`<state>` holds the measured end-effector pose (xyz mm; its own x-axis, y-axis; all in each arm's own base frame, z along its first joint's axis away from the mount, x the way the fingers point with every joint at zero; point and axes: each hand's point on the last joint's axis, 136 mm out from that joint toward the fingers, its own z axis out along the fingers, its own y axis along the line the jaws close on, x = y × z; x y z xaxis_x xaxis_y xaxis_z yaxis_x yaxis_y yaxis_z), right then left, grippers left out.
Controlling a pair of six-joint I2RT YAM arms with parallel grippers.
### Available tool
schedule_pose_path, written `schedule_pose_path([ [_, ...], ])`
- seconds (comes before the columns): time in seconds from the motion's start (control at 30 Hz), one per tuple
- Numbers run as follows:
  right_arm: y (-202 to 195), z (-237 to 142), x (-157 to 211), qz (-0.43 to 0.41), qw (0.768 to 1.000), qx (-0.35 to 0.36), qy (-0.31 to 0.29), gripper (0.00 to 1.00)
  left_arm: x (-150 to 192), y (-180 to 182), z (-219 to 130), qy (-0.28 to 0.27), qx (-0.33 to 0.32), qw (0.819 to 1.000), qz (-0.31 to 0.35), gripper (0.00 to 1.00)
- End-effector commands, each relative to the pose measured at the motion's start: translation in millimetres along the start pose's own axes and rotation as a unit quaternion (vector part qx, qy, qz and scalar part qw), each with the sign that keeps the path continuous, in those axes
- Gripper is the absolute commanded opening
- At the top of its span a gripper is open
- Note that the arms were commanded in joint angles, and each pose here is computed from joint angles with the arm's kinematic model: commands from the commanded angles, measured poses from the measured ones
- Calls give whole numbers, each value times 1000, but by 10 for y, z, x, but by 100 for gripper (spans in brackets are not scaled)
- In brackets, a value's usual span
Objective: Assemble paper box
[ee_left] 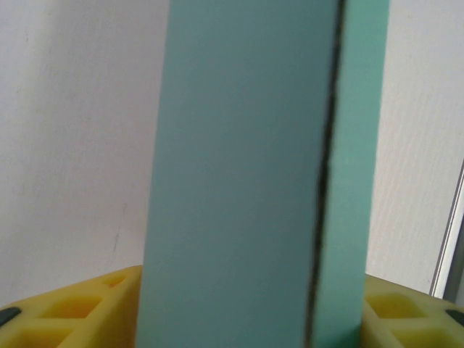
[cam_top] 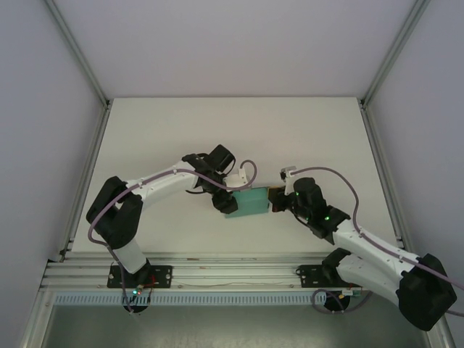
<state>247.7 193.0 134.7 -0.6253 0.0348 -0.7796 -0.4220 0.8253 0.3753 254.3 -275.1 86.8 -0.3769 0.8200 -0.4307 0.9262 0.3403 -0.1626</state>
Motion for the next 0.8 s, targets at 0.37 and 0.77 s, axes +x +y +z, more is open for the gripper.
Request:
schedule_pose_path([
  [0.37, -107, -95, 162, 59, 995, 56, 53, 0, -358, 33, -611, -102, -113, 988, -15, 100],
  [0.77, -36, -87, 109, 31, 993, 98, 58, 0, -109, 160, -953, -136, -205, 961, -130, 93],
])
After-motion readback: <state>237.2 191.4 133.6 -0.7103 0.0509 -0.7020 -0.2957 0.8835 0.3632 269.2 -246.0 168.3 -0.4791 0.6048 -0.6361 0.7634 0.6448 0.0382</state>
